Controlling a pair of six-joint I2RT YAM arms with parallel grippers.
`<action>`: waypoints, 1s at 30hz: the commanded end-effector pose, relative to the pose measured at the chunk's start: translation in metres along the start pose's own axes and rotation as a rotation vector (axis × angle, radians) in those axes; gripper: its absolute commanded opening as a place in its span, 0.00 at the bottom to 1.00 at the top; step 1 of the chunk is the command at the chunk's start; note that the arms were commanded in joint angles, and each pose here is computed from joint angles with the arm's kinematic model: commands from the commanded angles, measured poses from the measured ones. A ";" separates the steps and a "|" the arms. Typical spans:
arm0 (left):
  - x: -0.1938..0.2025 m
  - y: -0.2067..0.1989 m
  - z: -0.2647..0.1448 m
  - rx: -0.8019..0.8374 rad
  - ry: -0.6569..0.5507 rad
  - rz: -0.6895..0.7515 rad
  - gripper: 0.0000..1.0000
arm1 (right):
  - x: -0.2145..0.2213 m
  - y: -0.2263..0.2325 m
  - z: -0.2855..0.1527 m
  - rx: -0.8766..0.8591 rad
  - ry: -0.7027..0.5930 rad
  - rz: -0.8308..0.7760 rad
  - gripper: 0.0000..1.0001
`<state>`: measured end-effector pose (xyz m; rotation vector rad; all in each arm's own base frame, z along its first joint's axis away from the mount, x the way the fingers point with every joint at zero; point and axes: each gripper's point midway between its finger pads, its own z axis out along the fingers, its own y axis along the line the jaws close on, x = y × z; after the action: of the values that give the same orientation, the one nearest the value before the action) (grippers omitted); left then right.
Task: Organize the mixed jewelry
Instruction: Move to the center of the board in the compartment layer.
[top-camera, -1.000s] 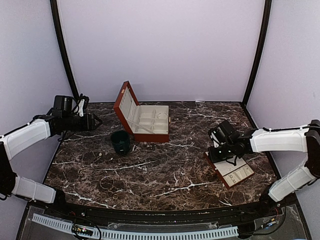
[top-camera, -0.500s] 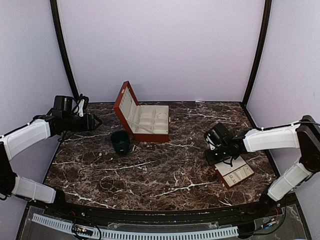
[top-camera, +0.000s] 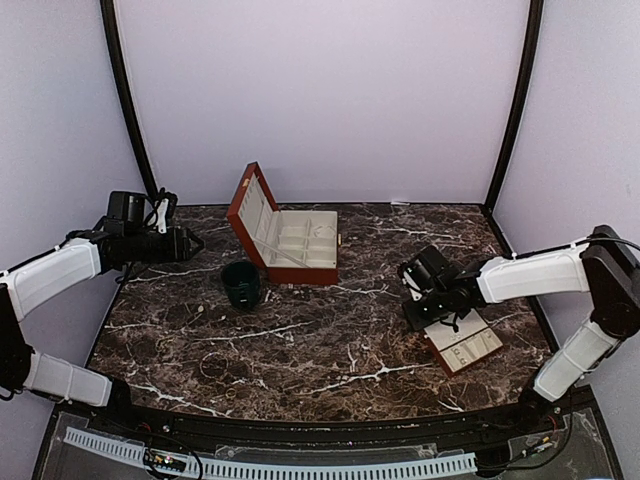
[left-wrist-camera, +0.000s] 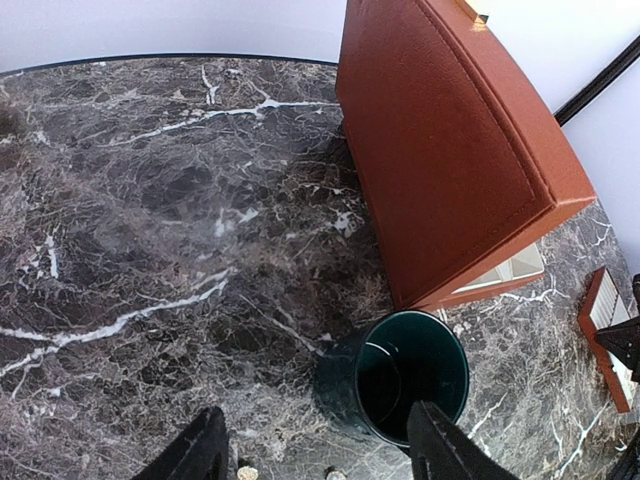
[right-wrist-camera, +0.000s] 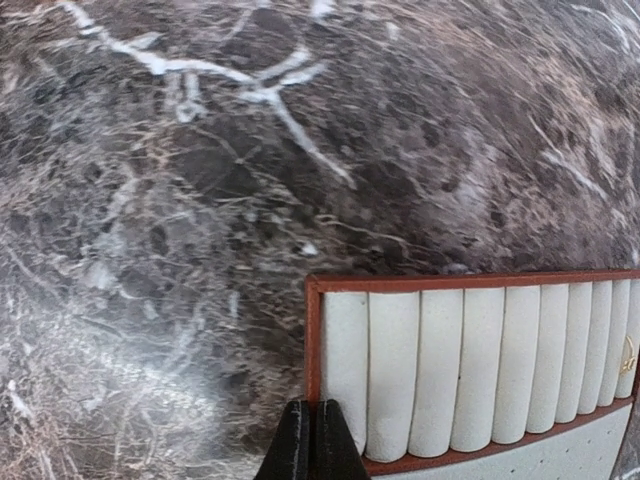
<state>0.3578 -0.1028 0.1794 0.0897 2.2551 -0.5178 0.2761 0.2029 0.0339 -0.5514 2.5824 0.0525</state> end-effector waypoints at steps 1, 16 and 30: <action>-0.001 -0.001 -0.007 -0.007 -0.018 0.016 0.63 | -0.020 0.053 -0.008 -0.178 -0.064 -0.134 0.00; -0.005 -0.001 -0.012 -0.016 -0.037 0.024 0.64 | -0.008 0.251 -0.037 -0.552 -0.109 -0.611 0.00; 0.006 0.001 -0.015 -0.027 -0.021 -0.035 0.72 | -0.027 0.277 -0.068 -0.646 -0.220 -0.577 0.38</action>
<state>0.3555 -0.0989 0.1890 0.0770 2.2257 -0.4973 0.1526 0.4446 0.0548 -1.4950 2.1562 0.6295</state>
